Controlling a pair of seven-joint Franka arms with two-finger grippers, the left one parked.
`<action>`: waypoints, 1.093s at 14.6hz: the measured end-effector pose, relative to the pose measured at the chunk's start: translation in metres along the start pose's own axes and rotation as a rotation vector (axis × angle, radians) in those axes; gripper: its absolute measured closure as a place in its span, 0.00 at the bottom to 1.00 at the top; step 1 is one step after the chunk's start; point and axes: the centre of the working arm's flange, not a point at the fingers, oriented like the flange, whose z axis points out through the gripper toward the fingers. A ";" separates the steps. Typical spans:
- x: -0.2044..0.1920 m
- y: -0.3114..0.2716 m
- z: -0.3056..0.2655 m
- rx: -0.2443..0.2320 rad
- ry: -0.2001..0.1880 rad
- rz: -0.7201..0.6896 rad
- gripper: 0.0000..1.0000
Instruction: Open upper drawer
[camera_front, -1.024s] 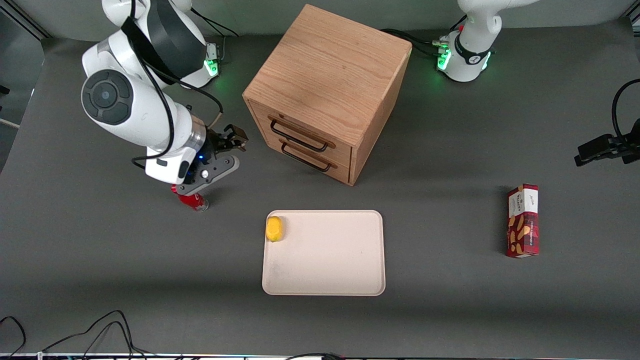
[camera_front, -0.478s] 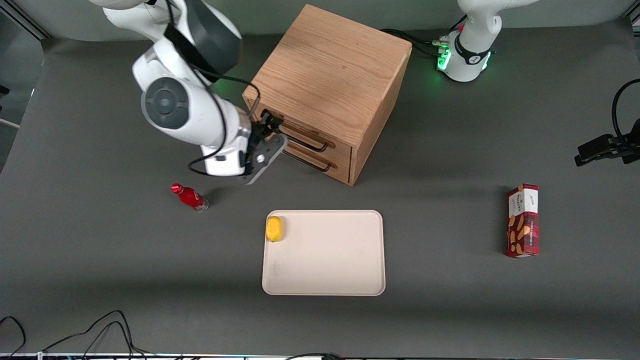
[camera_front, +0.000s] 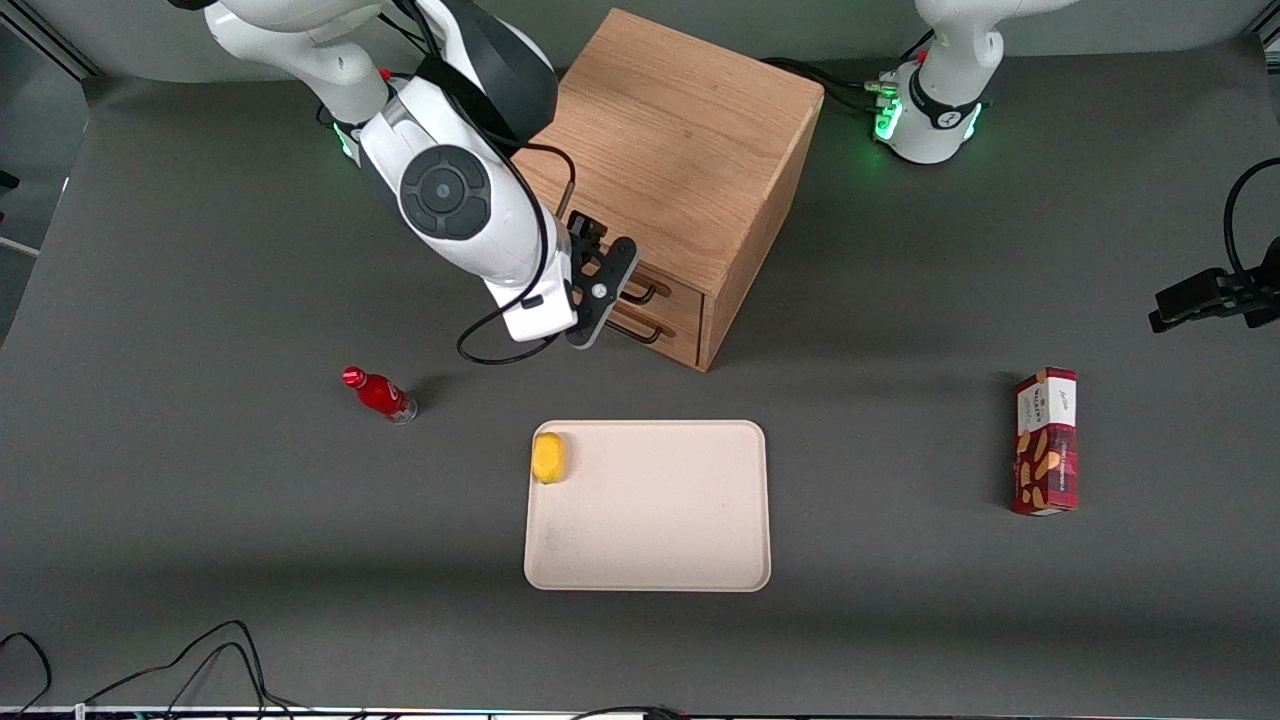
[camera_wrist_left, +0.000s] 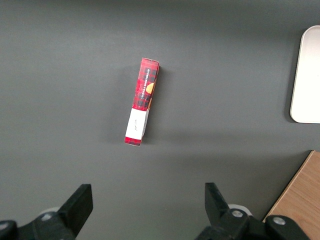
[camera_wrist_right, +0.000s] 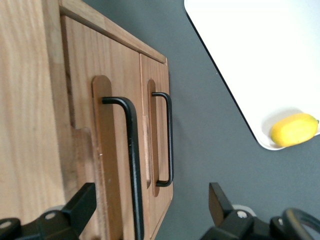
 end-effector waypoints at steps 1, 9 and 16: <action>0.001 0.003 0.003 -0.001 0.003 -0.011 0.00; 0.002 0.005 0.016 0.005 -0.009 -0.025 0.00; -0.003 0.004 0.038 0.023 -0.052 -0.021 0.00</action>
